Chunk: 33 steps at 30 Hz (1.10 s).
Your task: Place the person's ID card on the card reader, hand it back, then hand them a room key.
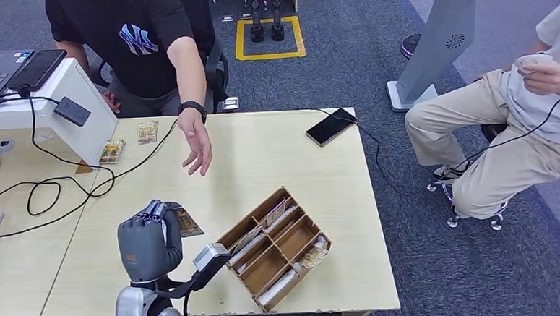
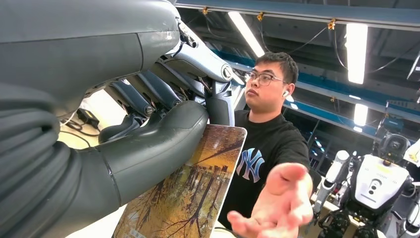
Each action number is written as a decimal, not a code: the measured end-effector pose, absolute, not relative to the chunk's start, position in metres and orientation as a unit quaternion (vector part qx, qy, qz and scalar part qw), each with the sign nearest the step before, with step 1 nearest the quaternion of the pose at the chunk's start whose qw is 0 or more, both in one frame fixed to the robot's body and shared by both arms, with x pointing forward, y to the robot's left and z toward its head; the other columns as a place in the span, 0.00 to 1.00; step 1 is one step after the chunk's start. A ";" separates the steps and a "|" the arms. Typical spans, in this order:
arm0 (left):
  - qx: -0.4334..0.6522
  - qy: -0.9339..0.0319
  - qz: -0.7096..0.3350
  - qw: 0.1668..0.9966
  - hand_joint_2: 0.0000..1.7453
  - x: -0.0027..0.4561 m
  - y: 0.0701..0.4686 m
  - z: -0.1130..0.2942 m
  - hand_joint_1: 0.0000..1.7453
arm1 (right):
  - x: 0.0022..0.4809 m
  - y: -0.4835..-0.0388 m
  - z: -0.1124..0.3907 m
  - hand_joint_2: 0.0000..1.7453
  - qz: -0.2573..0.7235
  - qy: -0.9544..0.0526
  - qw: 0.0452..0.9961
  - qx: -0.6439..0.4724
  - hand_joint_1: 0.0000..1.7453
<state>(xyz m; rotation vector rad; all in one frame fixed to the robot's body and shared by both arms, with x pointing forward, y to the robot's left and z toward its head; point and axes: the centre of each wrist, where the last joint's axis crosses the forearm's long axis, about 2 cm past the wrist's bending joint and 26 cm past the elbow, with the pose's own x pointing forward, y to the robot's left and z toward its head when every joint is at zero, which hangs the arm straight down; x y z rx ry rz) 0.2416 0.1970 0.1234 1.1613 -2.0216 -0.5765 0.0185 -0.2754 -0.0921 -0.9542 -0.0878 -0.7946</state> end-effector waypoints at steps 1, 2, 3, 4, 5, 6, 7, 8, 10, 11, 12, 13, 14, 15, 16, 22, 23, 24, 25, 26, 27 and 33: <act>0.450 -0.786 -0.222 0.363 1.00 0.242 0.197 0.123 1.00 | 0.018 -0.276 -0.092 1.00 -0.373 -0.041 0.812 -0.447 0.00; 0.448 -0.787 -0.219 0.364 1.00 0.242 0.197 0.123 1.00 | 0.018 -0.276 -0.092 1.00 -0.374 -0.041 0.811 -0.447 0.00; 0.446 -0.788 -0.215 0.365 1.00 0.242 0.197 0.123 1.00 | 0.018 -0.276 -0.092 1.00 -0.375 -0.041 0.811 -0.447 0.00; 0.442 -0.791 -0.208 0.368 1.00 0.242 0.198 0.123 1.00 | 0.018 -0.276 -0.092 1.00 -0.377 -0.041 0.810 -0.447 0.00; 0.434 -0.796 -0.196 0.375 1.00 0.242 0.198 0.123 1.00 | 0.019 -0.276 -0.092 1.00 -0.378 -0.040 0.810 -0.447 0.00; 0.422 -0.801 -0.179 0.385 1.00 0.242 0.198 0.122 1.00 | 0.019 -0.276 -0.092 1.00 -0.379 -0.039 0.810 -0.447 0.00; 0.409 -0.805 -0.161 0.399 1.00 0.243 0.198 0.119 1.00 | 0.019 -0.277 -0.092 1.00 -0.379 -0.038 0.810 -0.447 0.00; 0.397 -0.806 -0.144 0.414 1.00 0.243 0.197 0.117 1.00 | 0.019 -0.277 -0.092 1.00 -0.379 -0.037 0.810 -0.447 0.00; 0.384 -0.804 -0.126 0.437 1.00 0.245 0.196 0.113 1.00 | 0.019 -0.277 -0.092 1.00 -0.378 -0.040 0.809 -0.448 0.00; 0.381 -0.802 -0.122 0.444 1.00 0.247 0.195 0.112 1.00 | 0.020 -0.277 -0.092 1.00 -0.377 -0.042 0.809 -0.449 0.00; 0.377 -0.801 -0.118 0.450 1.00 0.250 0.194 0.112 1.00 | 0.020 -0.277 -0.091 1.00 -0.376 -0.045 0.809 -0.449 0.00; 0.374 -0.800 -0.111 0.457 1.00 0.255 0.193 0.113 1.00 | 0.021 -0.277 -0.091 1.00 -0.375 -0.047 0.809 -0.450 0.00; 0.370 -0.799 -0.102 0.463 1.00 0.262 0.192 0.116 1.00 | 0.022 -0.277 -0.091 1.00 -0.373 -0.048 0.810 -0.450 0.00; 0.365 -0.799 -0.092 0.468 1.00 0.270 0.191 0.119 1.00 | 0.023 -0.277 -0.091 1.00 -0.371 -0.050 0.811 -0.450 0.00; 0.360 -0.800 -0.081 0.474 1.00 0.278 0.190 0.123 1.00 | 0.023 -0.276 -0.091 1.00 -0.369 -0.052 0.811 -0.450 0.00; 0.311 -0.801 -0.036 0.510 1.00 0.330 0.181 0.151 1.00 | 0.031 -0.274 -0.091 1.00 -0.361 -0.069 0.814 -0.449 0.00; 0.300 -0.801 -0.029 0.516 1.00 0.338 0.180 0.155 1.00 | 0.032 -0.273 -0.091 1.00 -0.359 -0.071 0.815 -0.449 0.00; 0.289 -0.802 -0.022 0.523 1.00 0.345 0.180 0.160 1.00 | 0.033 -0.273 -0.091 1.00 -0.358 -0.072 0.816 -0.448 0.00; 0.280 -0.802 -0.015 0.527 1.00 0.352 0.179 0.164 1.00 | 0.033 -0.272 -0.091 1.00 -0.357 -0.074 0.816 -0.448 0.00; 0.273 -0.802 -0.011 0.531 1.00 0.358 0.179 0.167 1.00 | 0.034 -0.272 -0.091 1.00 -0.357 -0.075 0.817 -0.448 0.00; 0.268 -0.802 -0.009 0.534 1.00 0.364 0.179 0.170 1.00 | 0.034 -0.272 -0.091 1.00 -0.356 -0.076 0.817 -0.447 0.00; 0.262 -0.799 -0.015 0.540 1.00 0.385 0.180 0.178 1.00 | 0.037 -0.269 -0.092 1.00 -0.355 -0.082 0.818 -0.444 0.00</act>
